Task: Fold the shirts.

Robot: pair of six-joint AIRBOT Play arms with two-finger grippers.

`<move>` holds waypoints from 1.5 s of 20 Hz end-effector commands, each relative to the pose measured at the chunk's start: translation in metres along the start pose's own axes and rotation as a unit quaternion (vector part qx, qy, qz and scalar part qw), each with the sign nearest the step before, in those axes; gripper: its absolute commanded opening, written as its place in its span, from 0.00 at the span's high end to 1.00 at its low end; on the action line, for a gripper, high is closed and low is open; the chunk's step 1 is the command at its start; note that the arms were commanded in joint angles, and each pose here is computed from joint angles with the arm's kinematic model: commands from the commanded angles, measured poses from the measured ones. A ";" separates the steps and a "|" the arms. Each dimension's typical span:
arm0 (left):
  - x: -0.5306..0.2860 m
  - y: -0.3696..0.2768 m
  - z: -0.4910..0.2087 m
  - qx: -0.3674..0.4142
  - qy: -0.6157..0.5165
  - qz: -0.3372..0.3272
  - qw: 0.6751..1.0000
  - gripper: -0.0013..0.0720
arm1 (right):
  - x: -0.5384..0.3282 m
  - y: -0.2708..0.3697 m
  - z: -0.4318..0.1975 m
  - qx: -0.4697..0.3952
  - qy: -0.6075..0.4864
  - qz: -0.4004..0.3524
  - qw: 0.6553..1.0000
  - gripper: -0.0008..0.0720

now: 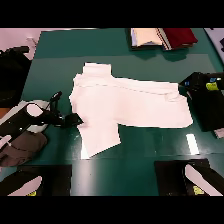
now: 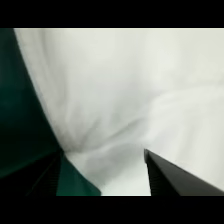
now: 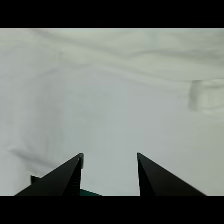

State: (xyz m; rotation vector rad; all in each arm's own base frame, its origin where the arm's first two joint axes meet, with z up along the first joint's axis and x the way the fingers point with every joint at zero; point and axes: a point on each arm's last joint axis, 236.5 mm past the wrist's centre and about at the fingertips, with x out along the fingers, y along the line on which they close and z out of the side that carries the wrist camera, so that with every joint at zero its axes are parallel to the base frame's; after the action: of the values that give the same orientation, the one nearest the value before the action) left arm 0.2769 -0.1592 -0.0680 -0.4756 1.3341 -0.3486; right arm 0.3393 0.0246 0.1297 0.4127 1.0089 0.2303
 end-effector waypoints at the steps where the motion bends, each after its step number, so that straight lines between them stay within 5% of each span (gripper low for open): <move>1: 0.006 -0.007 0.002 -0.010 -0.015 -0.002 1.000 0.15 | 0.000 0.002 0.000 0.002 -0.001 0.005 1.000 0.46; 5: 0.007 -0.006 0.007 -0.014 -0.024 -0.002 1.000 0.45 | 0.000 0.002 0.000 0.002 0.000 0.005 1.000 0.46; 7: 0.003 -0.009 0.014 -0.004 -0.033 -0.001 0.999 0.93 | 0.000 -0.001 -0.003 0.000 0.006 -0.002 1.000 0.46; 10: -0.016 -0.020 0.033 0.047 -0.040 0.011 0.998 0.94 | -0.003 -0.039 -0.034 -0.006 0.068 -0.070 0.995 0.46; 14: -0.053 -0.043 0.061 0.102 -0.077 0.017 0.992 0.94 | 0.000 -0.115 -0.108 0.114 0.137 -0.126 0.976 0.45; 16: -0.058 -0.048 0.067 0.106 -0.087 0.013 0.991 0.94 | 0.005 -0.145 -0.147 0.199 0.158 -0.130 0.958 0.28; 21: -0.058 -0.048 0.067 0.106 -0.086 0.014 0.991 0.94 | 0.036 -0.170 -0.186 0.309 0.170 -0.100 0.930 0.30; 27: -0.058 -0.048 0.067 0.106 -0.085 0.014 0.991 0.94 | 0.082 -0.167 -0.177 0.269 0.187 -0.098 0.940 0.39; 30: -0.058 -0.048 0.065 0.106 -0.082 0.014 0.991 0.94 | 0.098 -0.161 -0.168 0.230 0.179 -0.104 0.951 0.82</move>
State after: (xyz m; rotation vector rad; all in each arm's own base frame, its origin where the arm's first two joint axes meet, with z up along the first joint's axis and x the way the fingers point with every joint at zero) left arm 0.3308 -0.1626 0.0157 -0.3032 1.1259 -0.4124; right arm 0.2302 -0.0510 -0.0855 0.7566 1.4887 -0.1462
